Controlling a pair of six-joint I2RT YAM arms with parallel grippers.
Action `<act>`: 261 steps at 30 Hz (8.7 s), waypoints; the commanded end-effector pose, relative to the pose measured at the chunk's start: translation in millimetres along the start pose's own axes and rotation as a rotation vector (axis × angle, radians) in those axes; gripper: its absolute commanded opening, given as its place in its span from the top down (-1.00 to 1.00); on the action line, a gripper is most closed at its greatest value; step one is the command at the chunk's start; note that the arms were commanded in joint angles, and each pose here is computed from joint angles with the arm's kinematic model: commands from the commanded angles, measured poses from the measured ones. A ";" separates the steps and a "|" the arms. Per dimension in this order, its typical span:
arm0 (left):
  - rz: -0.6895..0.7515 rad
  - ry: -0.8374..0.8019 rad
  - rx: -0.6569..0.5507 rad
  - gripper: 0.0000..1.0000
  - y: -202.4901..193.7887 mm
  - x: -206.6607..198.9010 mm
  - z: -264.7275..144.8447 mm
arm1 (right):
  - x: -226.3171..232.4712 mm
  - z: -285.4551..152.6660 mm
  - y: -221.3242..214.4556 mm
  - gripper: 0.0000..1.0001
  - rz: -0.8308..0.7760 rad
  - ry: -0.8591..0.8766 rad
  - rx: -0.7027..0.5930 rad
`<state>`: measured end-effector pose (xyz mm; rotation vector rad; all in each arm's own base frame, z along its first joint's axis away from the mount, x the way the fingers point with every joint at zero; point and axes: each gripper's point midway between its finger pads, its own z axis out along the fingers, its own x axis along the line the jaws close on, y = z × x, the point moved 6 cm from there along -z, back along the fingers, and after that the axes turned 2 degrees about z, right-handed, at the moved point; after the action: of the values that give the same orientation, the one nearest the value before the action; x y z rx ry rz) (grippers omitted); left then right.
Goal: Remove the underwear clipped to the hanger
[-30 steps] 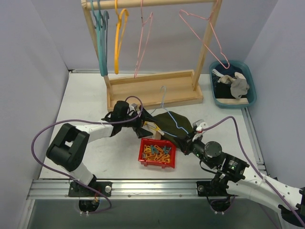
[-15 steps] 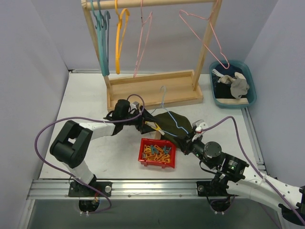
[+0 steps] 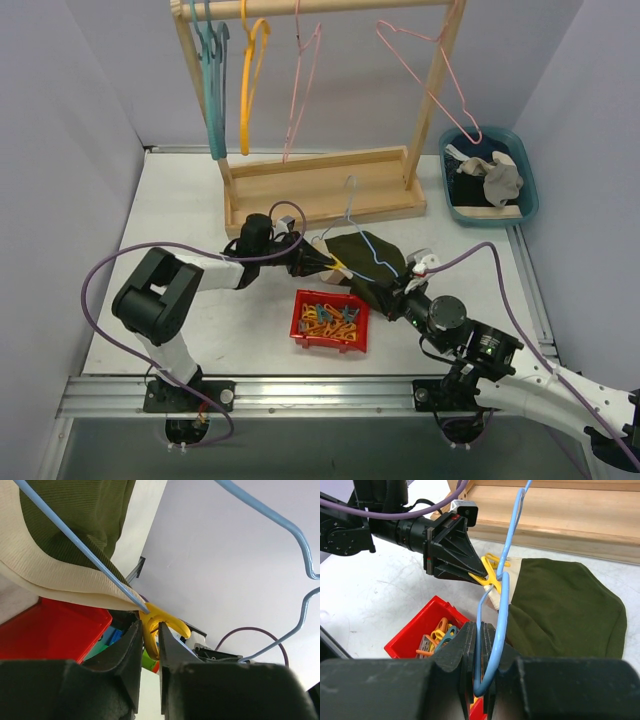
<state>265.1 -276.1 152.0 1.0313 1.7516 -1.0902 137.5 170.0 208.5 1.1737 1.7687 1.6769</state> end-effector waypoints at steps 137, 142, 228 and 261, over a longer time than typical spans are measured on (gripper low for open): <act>0.581 -0.286 -0.162 -0.87 -38.3 -61.6 -58.8 | -38.2 52.8 31.9 1.00 0.976 0.618 0.014; 0.553 -0.292 -0.053 -0.88 -48.8 -68.5 -46.3 | -37.8 53.2 34.0 1.00 0.945 0.635 0.017; 0.416 -0.345 0.074 0.94 -41.0 -48.1 -34.8 | -42.5 52.6 30.3 0.61 0.862 0.539 0.059; 0.607 0.091 -0.067 0.95 -26.0 -69.1 -31.8 | -111.3 24.9 44.7 -0.22 0.417 -0.285 0.185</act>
<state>253.0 -267.3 219.9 1.3298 1.3920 -0.7611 234.4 92.9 195.5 1.9975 1.6096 1.4851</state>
